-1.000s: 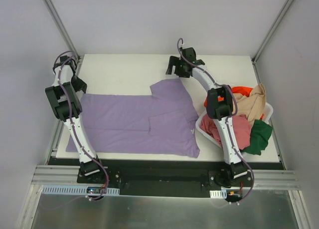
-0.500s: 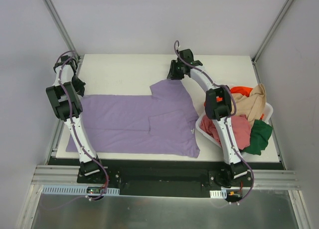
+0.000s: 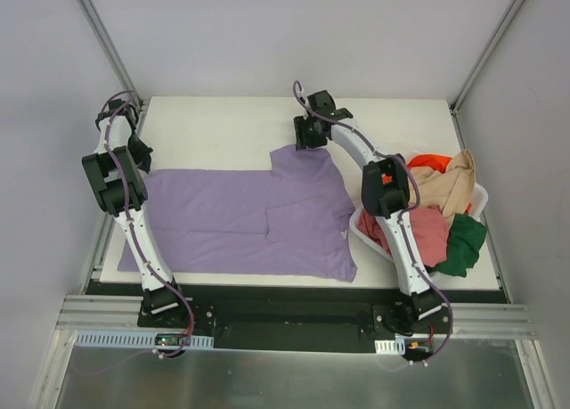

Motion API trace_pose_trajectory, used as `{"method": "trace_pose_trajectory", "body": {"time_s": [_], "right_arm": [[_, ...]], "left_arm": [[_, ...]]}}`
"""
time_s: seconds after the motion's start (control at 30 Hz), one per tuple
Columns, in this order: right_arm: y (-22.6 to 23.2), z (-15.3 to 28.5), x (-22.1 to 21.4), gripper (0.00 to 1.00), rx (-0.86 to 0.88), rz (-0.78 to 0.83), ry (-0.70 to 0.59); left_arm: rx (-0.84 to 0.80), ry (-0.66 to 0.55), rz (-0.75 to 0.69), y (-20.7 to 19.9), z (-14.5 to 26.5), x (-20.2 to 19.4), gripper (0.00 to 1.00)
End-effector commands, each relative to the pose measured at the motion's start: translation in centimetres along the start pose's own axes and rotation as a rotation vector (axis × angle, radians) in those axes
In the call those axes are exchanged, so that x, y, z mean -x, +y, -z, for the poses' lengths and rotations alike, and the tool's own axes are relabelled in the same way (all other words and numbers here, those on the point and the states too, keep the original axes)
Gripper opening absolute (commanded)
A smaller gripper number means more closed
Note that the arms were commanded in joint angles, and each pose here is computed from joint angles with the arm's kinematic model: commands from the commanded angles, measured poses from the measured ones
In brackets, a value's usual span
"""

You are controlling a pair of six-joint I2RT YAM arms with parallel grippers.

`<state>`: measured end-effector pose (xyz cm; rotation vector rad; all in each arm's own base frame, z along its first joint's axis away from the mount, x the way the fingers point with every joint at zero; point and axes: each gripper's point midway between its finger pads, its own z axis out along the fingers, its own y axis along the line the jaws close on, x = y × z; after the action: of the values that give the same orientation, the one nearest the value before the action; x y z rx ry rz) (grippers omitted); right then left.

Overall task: Fold and stack the t-shirts
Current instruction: Grap the side of the flattened tshirt furthest away from the robot with both arms

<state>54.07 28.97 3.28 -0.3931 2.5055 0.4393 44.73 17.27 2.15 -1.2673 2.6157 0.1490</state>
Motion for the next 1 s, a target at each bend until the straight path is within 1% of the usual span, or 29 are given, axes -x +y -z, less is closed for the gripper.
{"method": "trace_pose_trajectory", "body": {"time_s": [0.0,0.07,0.1,0.17,0.23,0.37,0.47,0.57,0.67,0.97], "right_arm": [[0.6,2.0,-2.0,0.45,-0.052,0.126,0.091],[0.6,2.1,-2.3,0.37,-0.057,0.130,0.104],[0.3,2.1,-2.3,0.32,-0.065,0.128,0.104],[0.4,2.1,-1.9,0.18,-0.064,0.125,0.089],[0.9,2.4,-0.6,0.00,-0.048,0.132,0.045],[2.3,4.8,3.1,0.00,-0.020,0.171,-0.073],[3.9,7.2,4.1,0.00,0.036,0.211,-0.129],[5.1,9.4,3.0,0.00,0.094,0.223,-0.134],[5.9,10.9,1.3,0.00,0.143,0.228,-0.124],[7.4,15.6,-2.6,0.00,0.213,0.245,-0.115]], "left_arm": [[0.012,0.033,-0.024,1.0,2.2,-1.0,0.00],[0.010,0.030,-0.024,0.9,2.3,-1.1,0.00],[0.005,0.029,-0.025,0.8,2.5,-1.1,0.00],[-0.001,0.026,-0.027,0.7,2.9,-1.1,0.00],[-0.012,0.015,-0.035,0.4,3.4,-1.0,0.00],[-0.025,0.003,-0.040,0.2,4.6,-1.2,0.00],[-0.044,0.001,-0.039,0.2,5.5,-1.7,0.00],[-0.091,0.013,-0.034,0.1,6.2,-3.0,0.00],[-0.120,-0.028,-0.030,0.3,7.6,-3.4,0.00],[-0.086,-0.031,-0.002,2.5,8.0,-5.9,0.00]]}}
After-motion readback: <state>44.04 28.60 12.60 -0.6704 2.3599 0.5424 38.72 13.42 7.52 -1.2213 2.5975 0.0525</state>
